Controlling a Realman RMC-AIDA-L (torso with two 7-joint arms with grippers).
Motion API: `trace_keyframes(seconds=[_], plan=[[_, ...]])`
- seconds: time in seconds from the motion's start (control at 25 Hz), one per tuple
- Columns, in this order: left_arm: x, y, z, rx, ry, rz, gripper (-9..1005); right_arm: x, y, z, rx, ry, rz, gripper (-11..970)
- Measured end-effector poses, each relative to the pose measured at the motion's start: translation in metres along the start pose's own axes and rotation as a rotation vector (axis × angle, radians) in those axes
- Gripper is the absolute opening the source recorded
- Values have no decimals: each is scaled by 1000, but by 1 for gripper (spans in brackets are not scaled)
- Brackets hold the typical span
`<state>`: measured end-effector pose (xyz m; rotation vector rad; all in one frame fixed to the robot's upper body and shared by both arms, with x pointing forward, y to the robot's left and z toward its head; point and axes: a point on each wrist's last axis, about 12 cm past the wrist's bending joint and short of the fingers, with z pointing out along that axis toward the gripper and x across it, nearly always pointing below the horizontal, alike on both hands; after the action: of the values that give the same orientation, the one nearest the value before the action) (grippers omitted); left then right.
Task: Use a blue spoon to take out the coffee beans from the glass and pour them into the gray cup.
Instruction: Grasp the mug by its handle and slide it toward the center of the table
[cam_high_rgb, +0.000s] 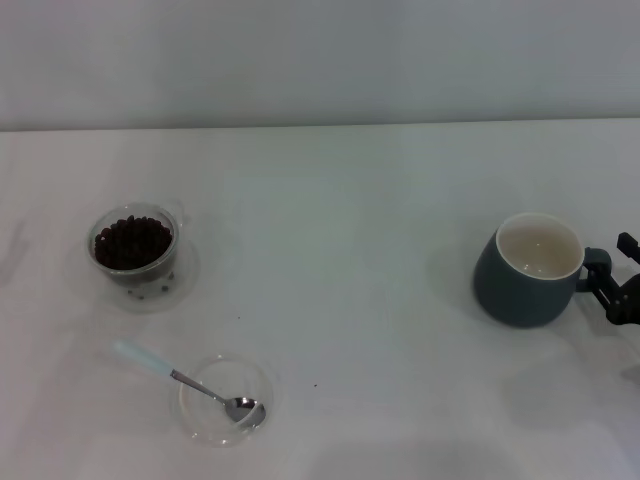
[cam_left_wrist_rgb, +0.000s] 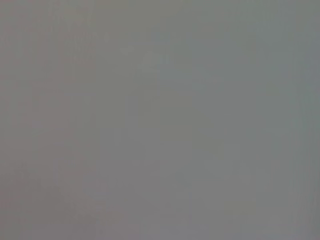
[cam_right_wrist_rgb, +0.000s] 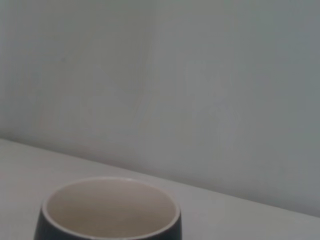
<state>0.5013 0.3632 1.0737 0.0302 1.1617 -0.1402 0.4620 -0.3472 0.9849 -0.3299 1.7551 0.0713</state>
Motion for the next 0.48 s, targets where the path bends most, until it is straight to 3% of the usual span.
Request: trace_keyframes(seconds=[0.12, 0.48], plan=[[-2, 2, 1, 3, -8, 11, 875, -1, 0, 2, 11, -3, 10, 478], [-3, 4, -2, -3, -11, 15, 875, -4, 1, 10, 2, 1, 20, 482]])
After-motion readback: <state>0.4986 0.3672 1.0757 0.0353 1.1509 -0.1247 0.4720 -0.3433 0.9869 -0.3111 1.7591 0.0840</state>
